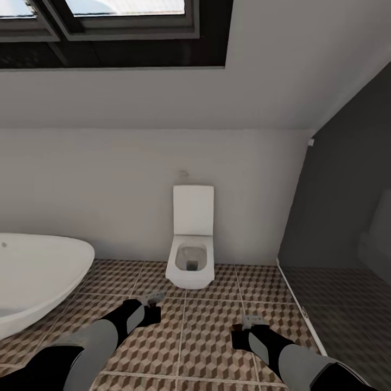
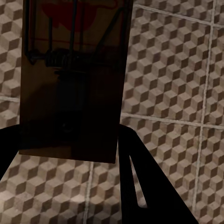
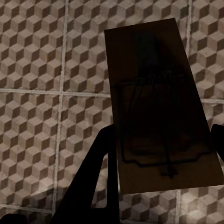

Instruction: Take the four mousetraps from the cabinet in the bathroom and place them on the bathroom floor. Make sure all four end up on the same floor surface, and ensure that at least two of them are either under or directly next to the same bathroom sink.

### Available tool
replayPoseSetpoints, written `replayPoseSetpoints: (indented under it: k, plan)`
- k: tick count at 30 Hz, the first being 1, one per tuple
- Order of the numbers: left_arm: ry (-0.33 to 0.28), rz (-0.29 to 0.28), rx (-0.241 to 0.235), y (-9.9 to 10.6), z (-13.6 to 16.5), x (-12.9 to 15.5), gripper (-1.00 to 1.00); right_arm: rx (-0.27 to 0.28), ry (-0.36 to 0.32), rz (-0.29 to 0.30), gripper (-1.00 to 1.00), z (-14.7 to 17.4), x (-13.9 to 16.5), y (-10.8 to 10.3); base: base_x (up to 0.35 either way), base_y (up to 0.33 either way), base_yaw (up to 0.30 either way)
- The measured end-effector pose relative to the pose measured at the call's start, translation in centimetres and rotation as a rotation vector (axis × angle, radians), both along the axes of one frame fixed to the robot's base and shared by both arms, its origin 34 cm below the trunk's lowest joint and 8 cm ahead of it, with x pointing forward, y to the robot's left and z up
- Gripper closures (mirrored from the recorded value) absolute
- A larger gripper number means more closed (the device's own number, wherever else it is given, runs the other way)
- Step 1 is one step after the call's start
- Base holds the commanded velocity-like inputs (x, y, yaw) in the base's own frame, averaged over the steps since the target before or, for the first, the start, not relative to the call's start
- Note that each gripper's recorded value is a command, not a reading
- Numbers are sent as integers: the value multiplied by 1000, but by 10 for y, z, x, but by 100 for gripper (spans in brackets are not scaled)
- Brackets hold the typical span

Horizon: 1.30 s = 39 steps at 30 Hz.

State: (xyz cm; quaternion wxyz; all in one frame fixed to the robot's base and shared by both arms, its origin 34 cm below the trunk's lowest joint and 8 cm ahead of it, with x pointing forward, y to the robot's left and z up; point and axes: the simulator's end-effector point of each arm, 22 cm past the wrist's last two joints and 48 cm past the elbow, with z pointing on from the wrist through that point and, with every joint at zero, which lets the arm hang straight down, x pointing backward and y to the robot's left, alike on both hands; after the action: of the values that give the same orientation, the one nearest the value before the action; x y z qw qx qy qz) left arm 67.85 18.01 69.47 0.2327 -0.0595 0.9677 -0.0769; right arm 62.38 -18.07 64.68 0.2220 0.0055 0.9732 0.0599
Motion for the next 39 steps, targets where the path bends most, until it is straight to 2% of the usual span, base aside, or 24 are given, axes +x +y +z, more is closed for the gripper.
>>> replayPoseSetpoints:
  k: [14,27,39]
  plan:
    - [-44,19,3,3,-12,8,100,0,21,0,100,-17,-5,0,0,0,0]
    - [-26,23,23,13,-25,4,100,2,42,1,100,-26,-10,2,0,0,0]
    - [-12,12,34,13,-34,1,100,3,58,0,100,-35,-15,2,49,5,0]
